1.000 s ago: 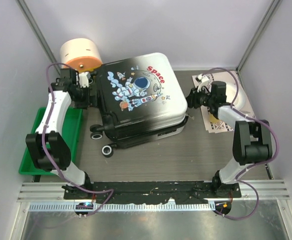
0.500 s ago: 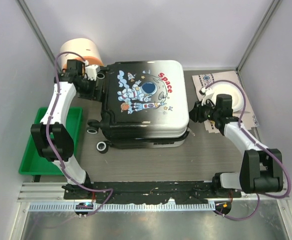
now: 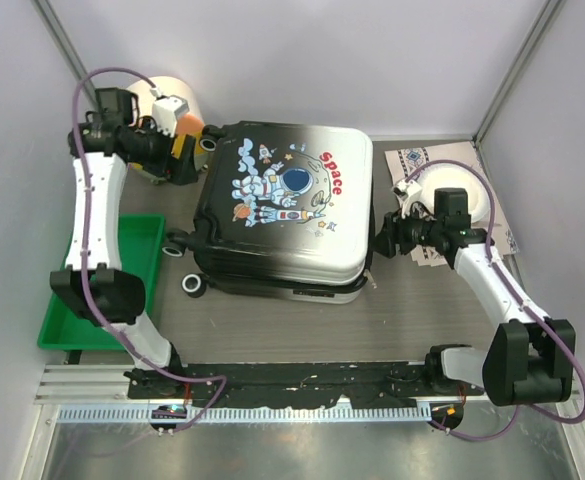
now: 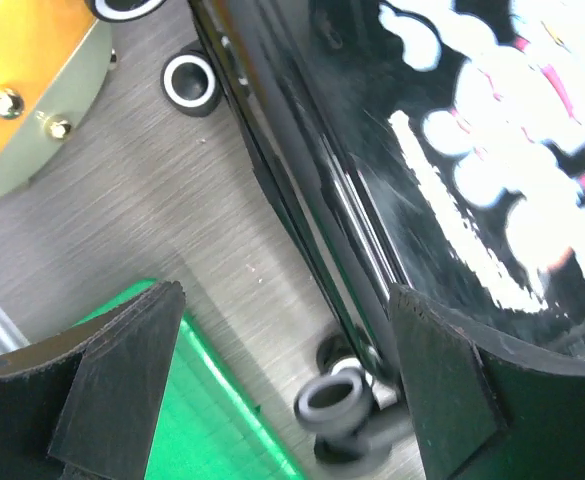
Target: Open, take out, and arrange the luggage
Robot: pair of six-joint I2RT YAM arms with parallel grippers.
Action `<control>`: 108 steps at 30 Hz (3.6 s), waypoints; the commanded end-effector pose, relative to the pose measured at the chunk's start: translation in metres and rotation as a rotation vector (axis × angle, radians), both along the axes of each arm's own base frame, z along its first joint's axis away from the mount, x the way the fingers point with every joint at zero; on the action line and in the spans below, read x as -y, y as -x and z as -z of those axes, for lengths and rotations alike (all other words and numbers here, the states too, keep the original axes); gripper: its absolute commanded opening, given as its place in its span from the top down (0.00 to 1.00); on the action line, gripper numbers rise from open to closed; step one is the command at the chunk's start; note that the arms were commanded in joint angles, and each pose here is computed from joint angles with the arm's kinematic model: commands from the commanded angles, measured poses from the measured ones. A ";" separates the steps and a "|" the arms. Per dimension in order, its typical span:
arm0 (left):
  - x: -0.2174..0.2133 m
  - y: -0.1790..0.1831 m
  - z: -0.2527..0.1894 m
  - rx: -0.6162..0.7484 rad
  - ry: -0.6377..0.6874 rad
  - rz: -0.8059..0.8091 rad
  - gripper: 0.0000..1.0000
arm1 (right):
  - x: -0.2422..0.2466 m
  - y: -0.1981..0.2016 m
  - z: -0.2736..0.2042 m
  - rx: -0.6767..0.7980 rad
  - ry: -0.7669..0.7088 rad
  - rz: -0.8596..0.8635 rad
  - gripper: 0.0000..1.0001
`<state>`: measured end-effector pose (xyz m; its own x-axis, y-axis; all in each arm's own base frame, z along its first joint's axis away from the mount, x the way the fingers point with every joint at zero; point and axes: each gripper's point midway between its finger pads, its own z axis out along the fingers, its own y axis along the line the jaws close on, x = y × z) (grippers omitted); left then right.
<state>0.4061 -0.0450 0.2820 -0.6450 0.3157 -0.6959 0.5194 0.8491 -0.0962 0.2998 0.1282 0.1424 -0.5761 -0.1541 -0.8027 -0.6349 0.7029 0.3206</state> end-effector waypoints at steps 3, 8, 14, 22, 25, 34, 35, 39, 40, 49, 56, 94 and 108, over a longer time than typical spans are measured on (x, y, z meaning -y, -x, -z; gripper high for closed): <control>-0.005 0.138 -0.014 -0.080 -0.079 0.281 0.11 | 0.010 0.055 -0.039 -0.067 0.061 -0.152 0.30; -0.003 0.172 0.000 -0.054 -0.125 0.428 0.11 | 0.015 0.094 -0.035 -0.108 0.105 -0.205 0.23; -0.002 0.195 0.021 -0.007 -0.207 0.649 0.10 | 0.019 0.097 -0.035 -0.068 0.133 -0.171 0.23; -0.016 0.189 0.064 -0.008 -0.432 0.911 0.11 | 0.020 0.095 -0.040 -0.126 0.140 -0.174 0.23; -0.020 0.188 0.073 -0.067 -0.428 0.971 0.12 | 0.025 0.090 -0.041 -0.181 0.164 -0.139 0.23; -0.011 0.181 0.100 -0.095 -0.417 1.076 0.16 | 0.034 0.092 -0.044 -0.215 0.220 -0.137 0.23; -0.011 0.180 0.105 -0.097 -0.427 1.083 0.16 | 0.035 0.096 -0.044 -0.234 0.223 -0.147 0.23; -0.011 0.176 0.114 -0.104 -0.422 1.075 0.39 | 0.037 0.099 -0.040 -0.262 0.247 -0.184 0.22; -0.011 0.173 0.116 -0.096 -0.424 1.066 0.45 | 0.037 0.102 -0.037 -0.263 0.248 -0.195 0.22; 0.013 0.175 0.067 0.121 -0.364 0.950 1.00 | 0.024 0.108 -0.029 -0.149 0.203 -0.382 0.22; 0.027 0.180 0.032 0.201 -0.291 0.897 1.00 | 0.018 0.100 -0.008 0.107 0.211 -0.393 0.22; -0.003 0.161 0.054 0.120 -0.334 0.869 1.00 | -0.015 0.077 0.033 0.453 0.060 -0.476 0.53; -0.006 0.169 0.071 0.095 -0.350 0.882 1.00 | -0.029 0.075 0.031 0.479 0.041 -0.484 0.58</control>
